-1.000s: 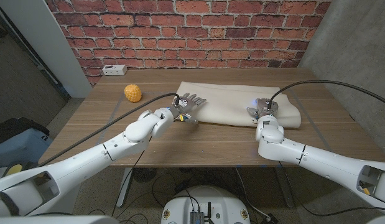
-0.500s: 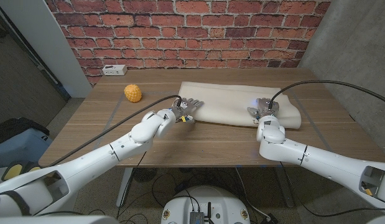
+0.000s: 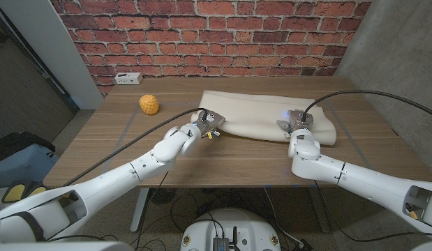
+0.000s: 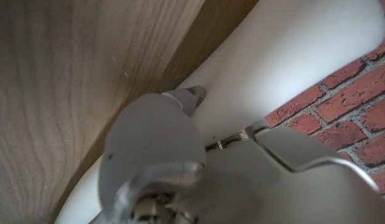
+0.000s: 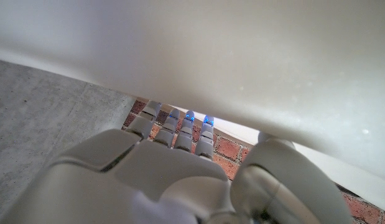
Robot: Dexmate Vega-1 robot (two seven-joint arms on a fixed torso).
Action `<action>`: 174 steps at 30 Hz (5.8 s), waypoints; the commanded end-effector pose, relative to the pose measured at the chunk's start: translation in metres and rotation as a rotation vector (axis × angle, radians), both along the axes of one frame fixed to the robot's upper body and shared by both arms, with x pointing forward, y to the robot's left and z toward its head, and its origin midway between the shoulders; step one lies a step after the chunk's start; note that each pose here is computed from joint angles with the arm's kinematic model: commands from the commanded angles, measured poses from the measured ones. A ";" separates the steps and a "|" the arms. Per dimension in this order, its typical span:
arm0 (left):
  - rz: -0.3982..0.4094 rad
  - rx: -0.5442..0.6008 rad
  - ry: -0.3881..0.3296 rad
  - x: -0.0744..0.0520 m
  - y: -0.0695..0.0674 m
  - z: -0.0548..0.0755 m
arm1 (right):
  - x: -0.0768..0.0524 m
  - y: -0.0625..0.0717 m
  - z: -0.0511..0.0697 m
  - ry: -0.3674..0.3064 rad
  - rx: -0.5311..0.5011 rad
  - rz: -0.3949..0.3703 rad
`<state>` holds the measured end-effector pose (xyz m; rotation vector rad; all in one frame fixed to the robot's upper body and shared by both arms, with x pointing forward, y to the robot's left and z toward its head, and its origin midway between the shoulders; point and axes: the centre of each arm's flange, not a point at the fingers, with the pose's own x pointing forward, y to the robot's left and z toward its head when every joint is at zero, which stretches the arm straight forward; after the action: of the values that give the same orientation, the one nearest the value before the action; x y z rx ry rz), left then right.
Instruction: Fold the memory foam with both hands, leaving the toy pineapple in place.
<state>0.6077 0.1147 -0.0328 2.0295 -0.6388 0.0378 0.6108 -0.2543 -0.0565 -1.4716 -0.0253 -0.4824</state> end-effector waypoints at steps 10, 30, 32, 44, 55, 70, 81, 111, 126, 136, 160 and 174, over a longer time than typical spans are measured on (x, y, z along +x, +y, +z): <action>-0.187 0.261 -0.553 -0.011 -0.017 0.042 | 0.013 -0.001 -0.008 0.009 0.025 0.021; -0.410 0.434 -0.723 -0.012 -0.072 0.088 | 0.016 -0.006 -0.012 -0.016 0.031 0.044; -0.429 0.443 -0.740 -0.012 -0.077 0.091 | 0.017 -0.006 -0.013 -0.017 0.032 0.047; -0.544 0.457 -0.815 -0.011 -0.107 0.104 | 0.022 -0.008 -0.017 -0.011 0.032 0.071; -0.635 0.433 -0.876 -0.007 -0.127 0.111 | 0.024 -0.009 -0.016 -0.014 0.032 0.082; -0.743 0.384 -0.896 0.003 -0.159 0.115 | 0.025 -0.012 -0.016 -0.009 0.038 0.083; -0.803 0.297 -0.835 0.009 -0.175 0.109 | 0.023 -0.015 -0.018 -0.007 0.050 0.076; -0.853 -0.242 -0.175 0.024 -0.213 0.089 | 0.027 -0.016 -0.016 -0.011 0.056 0.089; -0.810 -0.364 -0.011 0.029 -0.226 0.081 | 0.017 -0.031 -0.014 -0.113 0.249 0.216; -0.815 -0.348 0.016 0.027 -0.232 0.074 | 0.007 -0.051 -0.018 -0.273 0.486 0.318; -0.842 -0.325 0.027 0.023 -0.234 0.068 | -0.023 -0.071 -0.031 -0.851 0.760 0.141; -0.862 -0.312 0.027 0.019 -0.237 0.065 | -0.036 -0.086 -0.016 -0.983 0.660 0.027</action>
<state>0.6294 -0.1201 0.0346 1.3266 -1.3342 -0.3620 0.5867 -0.3289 -0.0802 -0.4797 -0.5624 -0.9021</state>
